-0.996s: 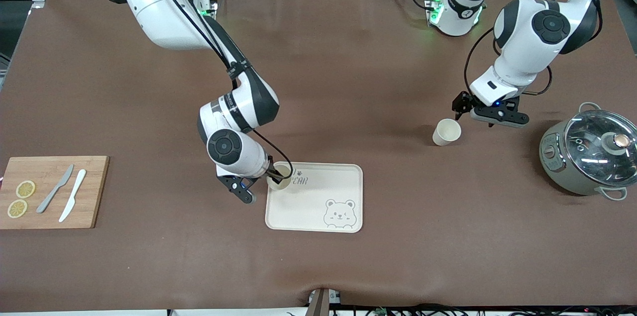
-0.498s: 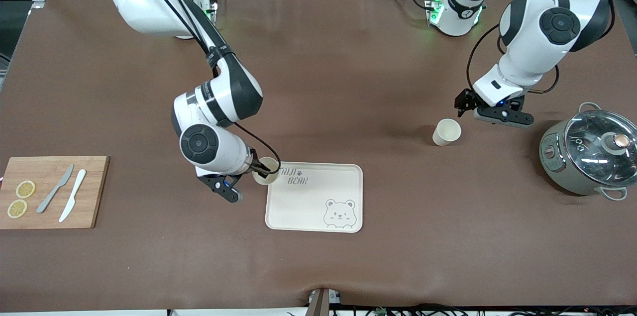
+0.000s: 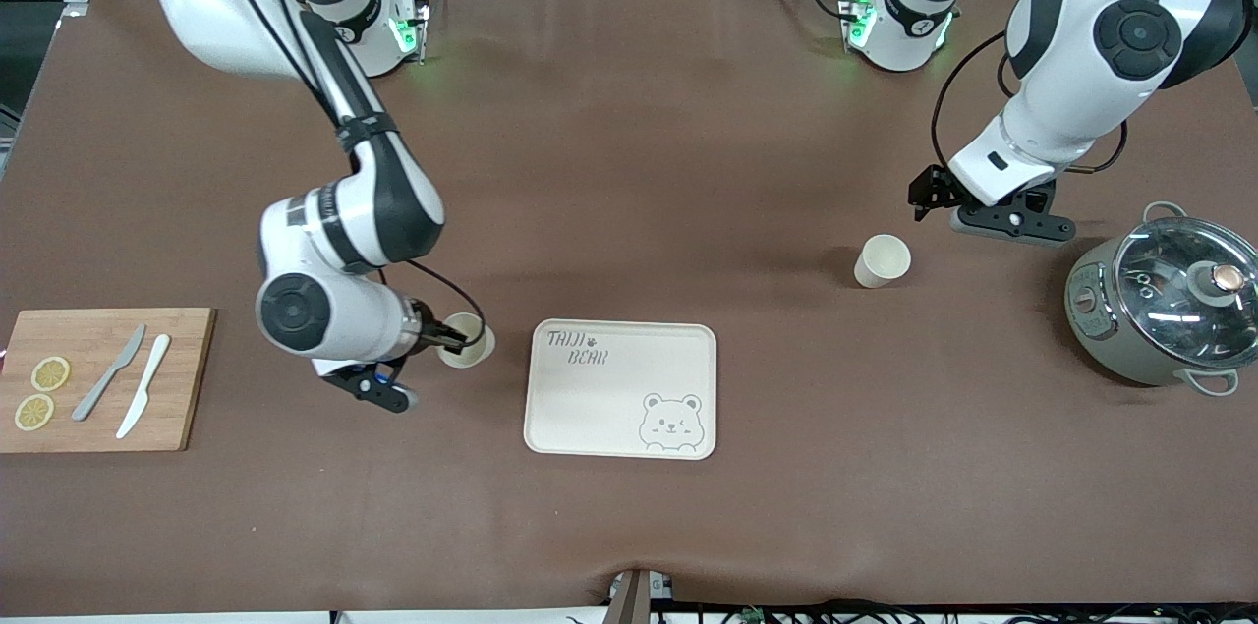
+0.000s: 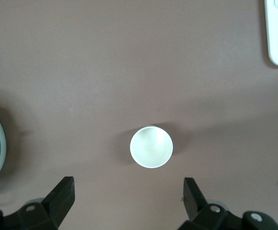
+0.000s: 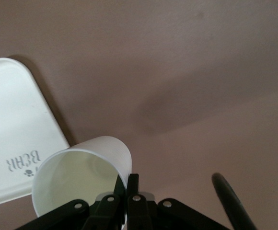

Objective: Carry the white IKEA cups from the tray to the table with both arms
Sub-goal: 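Carry the cup with the right gripper toward the wooden cutting board, then lower the cup beside the cutting board and open the right gripper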

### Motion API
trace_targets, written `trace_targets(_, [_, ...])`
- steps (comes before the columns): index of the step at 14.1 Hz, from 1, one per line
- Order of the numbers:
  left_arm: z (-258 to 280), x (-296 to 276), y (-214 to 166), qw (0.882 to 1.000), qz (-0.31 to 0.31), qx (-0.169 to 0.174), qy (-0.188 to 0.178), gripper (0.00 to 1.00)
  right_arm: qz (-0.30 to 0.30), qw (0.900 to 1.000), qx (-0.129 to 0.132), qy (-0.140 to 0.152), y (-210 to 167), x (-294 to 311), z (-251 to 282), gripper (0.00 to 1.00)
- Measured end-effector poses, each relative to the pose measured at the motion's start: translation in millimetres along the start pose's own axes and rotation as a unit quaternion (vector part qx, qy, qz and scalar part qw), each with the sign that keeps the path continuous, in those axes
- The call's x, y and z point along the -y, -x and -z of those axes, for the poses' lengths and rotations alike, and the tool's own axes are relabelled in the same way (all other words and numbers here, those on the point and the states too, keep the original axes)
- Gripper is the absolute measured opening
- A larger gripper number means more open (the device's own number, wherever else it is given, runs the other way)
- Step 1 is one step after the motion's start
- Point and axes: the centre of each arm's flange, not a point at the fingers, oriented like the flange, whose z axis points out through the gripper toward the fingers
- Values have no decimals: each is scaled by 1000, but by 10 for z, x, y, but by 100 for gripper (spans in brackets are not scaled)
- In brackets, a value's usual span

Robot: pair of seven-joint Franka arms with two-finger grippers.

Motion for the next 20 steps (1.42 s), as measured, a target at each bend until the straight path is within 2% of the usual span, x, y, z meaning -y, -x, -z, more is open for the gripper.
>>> trace_targets(5, [385, -201, -153, 1000, -9, -27, 0, 100, 79, 997, 5, -2, -180, -639, -170, 3])
trace_targets(7, [513, -195, -169, 1000, -9, -18, -1, 100, 123, 992, 7, 5, -266, -939, -177, 3])
trace_targets(10, [664, -191, -167, 1000, -8, -1, -1, 100, 173, 984, 7, 34, -389, -1441, -216, 3])
trace_targets(13, [687, -205, -162, 1000, -10, 4, -2, 100, 220, 975, 9, 35, -478, -1838, -279, 3])
trace_targets(17, [682, -212, -160, 1000, -10, 5, -2, 100, 266, 964, -1, 29, -553, -2416, -399, 3])
trace_targets(20, [680, -213, -160, 1000, -10, 6, -2, 100, 289, 956, -21, 41, -552, -2731, -650, 3])
